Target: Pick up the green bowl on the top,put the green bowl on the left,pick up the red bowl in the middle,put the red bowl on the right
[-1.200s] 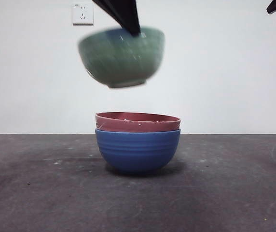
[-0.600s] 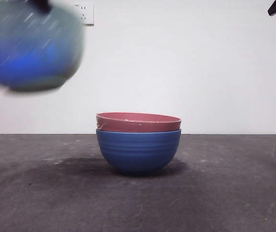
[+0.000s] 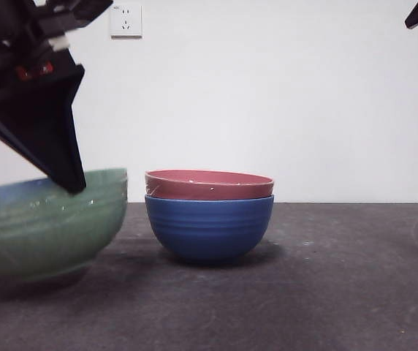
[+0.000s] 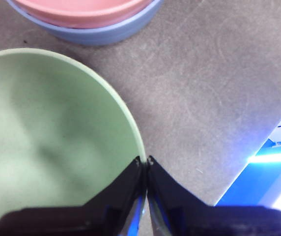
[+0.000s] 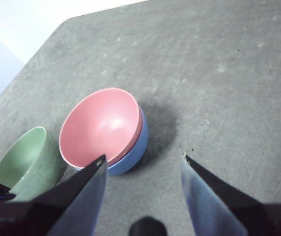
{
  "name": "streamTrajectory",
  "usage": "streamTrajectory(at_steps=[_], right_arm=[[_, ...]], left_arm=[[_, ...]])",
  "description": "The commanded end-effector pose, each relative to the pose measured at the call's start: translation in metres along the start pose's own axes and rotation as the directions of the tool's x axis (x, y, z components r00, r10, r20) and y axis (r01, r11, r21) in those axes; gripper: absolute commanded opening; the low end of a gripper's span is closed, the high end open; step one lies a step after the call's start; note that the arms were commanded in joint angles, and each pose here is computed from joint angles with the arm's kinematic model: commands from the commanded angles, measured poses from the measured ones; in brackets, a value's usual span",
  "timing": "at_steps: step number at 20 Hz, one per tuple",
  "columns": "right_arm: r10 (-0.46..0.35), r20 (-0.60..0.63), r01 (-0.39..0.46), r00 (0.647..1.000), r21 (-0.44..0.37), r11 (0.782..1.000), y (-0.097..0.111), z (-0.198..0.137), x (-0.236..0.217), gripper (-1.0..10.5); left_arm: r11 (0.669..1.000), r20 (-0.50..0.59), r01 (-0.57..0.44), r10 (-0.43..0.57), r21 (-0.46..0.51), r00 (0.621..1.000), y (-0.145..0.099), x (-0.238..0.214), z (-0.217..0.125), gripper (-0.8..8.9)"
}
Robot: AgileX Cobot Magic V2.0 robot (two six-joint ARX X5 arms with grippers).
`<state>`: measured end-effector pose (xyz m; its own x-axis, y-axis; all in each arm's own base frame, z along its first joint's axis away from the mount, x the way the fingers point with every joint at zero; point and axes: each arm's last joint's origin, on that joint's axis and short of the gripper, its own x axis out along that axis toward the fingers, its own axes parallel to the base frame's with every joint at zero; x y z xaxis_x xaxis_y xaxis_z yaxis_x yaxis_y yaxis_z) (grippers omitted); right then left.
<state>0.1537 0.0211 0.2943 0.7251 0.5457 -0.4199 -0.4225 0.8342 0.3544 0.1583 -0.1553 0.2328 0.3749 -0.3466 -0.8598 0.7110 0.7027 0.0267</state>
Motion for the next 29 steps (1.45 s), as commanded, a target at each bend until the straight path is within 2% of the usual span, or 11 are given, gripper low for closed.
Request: streamTrajectory(at_steps=[1,5,6,8,9,13,17,19,23,26,29], right_arm=[[0.003,0.002,-0.003,1.0,-0.006,1.0,-0.001,0.002,0.003,2.5],[0.01,0.002,-0.01,1.0,-0.008,1.0,-0.003,0.004,0.008,2.5],[0.018,0.005,-0.018,1.0,-0.014,1.0,-0.003,0.005,0.009,2.5],[0.036,0.003,-0.036,0.999,-0.026,0.999,0.0,0.006,0.012,2.5],[0.046,-0.005,-0.046,0.999,-0.029,0.999,0.001,0.006,0.014,2.6],[0.119,-0.063,-0.123,0.991,-0.057,0.991,0.013,0.008,0.027,2.6],[0.215,-0.183,-0.243,0.959,-0.145,0.959,0.04,0.026,0.049,2.6],[0.247,-0.296,-0.307,0.923,-0.179,0.935,0.057,0.036,0.065,2.6],[0.169,-0.465,-0.333,0.869,-0.297,0.895,0.092,0.049,0.104,2.5],[0.105,-0.507,-0.325,0.855,-0.369,0.871,0.117,0.05,0.137,2.5],[0.049,-0.54,-0.315,0.841,-0.413,0.854,0.135,0.043,0.169,2.5]], left_arm=[[1.0,-0.045,0.002,-0.002,0.001,0.999,-0.001,0.012,-0.003,-0.09],[0.997,-0.097,0.077,-0.077,-0.002,0.992,-0.003,0.027,-0.003,0.08],[0.997,-0.107,0.08,-0.08,-0.004,0.991,-0.003,0.029,-0.003,0.94],[0.998,-0.11,0.067,-0.067,-0.011,0.992,-0.003,0.029,-0.004,3.7],[0.998,-0.107,0.059,-0.061,-0.022,0.992,-0.003,0.028,-0.003,3.96],[0.997,-0.051,0.043,-0.046,-0.057,0.998,-0.002,0.006,0.007,3.96],[0.996,0.068,0.044,-0.039,-0.081,0.997,0.0,-0.039,0.015,3.96],[0.994,0.135,0.004,0.011,-0.108,0.991,0.002,-0.063,0.011,3.96],[0.966,0.215,-0.152,0.197,-0.207,0.957,0.013,-0.104,-0.01,3.96],[0.902,0.186,-0.291,0.361,-0.317,0.914,0.023,-0.128,-0.036,3.96],[0.851,0.159,-0.332,0.424,-0.406,0.891,0.029,-0.146,-0.06,3.95]])
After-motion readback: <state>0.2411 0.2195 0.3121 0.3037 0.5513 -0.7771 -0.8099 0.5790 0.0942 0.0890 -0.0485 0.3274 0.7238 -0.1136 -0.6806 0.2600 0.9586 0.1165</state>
